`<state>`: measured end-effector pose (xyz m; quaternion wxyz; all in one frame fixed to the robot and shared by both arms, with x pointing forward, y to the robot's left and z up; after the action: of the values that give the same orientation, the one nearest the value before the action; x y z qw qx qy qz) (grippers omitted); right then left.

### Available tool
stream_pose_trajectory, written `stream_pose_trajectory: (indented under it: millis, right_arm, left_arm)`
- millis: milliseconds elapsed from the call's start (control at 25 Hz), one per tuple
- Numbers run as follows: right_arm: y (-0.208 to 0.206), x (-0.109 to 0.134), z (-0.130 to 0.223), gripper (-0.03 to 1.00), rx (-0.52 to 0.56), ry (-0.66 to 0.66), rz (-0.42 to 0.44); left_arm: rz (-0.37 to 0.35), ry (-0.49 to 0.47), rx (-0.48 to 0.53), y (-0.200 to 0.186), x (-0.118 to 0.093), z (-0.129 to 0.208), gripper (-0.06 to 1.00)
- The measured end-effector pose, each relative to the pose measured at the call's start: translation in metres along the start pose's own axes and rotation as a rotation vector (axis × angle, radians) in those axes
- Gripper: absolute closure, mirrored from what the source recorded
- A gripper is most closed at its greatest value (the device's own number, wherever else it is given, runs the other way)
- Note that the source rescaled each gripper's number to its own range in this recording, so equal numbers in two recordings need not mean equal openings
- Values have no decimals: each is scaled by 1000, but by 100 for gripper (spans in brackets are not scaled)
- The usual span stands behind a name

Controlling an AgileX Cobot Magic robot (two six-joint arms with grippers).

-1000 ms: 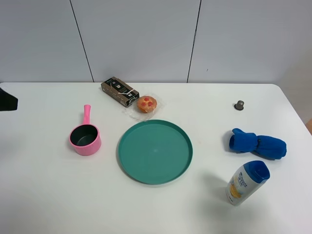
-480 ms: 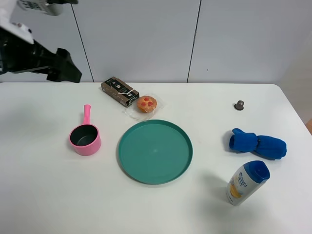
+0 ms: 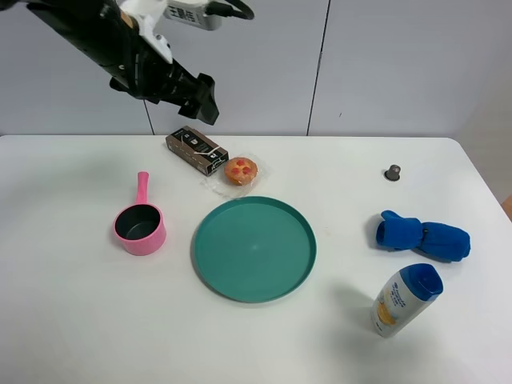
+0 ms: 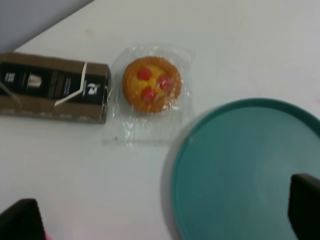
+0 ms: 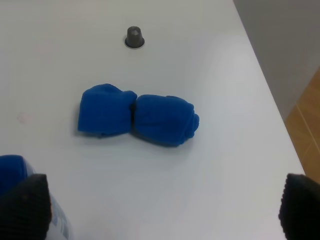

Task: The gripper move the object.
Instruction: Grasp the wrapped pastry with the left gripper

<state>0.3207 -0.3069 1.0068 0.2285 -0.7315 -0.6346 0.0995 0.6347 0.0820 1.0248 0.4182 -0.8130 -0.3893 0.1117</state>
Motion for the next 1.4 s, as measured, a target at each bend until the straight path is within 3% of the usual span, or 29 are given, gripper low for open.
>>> stream_pose_trajectory:
  millis: [360,800,920,1160,1400]
  right_arm:
    - [0,0,0,-3,0,0,0]
    - [0,0,0,-3,0,0,0]
    - [0,0,0,-3,0,0,0]
    - [0,0,0,-3,0,0,0]
    - [0,0,0,-3,0,0,0]
  left_arm:
    - [48,136,28,56,-33,-20,-5]
    - [45,-194,-36,133,-34,-25,-3]
    - [44,-243,-35,151,-35,-20,-1]
    - [38,-240,0,183,-38,-1,2]
    - [-14,-134,26,202,-30,14,2]
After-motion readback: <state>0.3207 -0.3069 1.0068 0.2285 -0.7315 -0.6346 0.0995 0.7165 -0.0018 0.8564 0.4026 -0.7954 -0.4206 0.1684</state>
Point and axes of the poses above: a point on each arm's last joint axis where the gripper is mounted, y pointing out along that axis toward the gripper, x along the wrist's bending axis when the last joint is at zero, z = x × y, the point moved 10 cm from there along y, pointing out along that axis toward the gripper, and after that the axes turned 12 degrees about y, right-handed, at the moved point
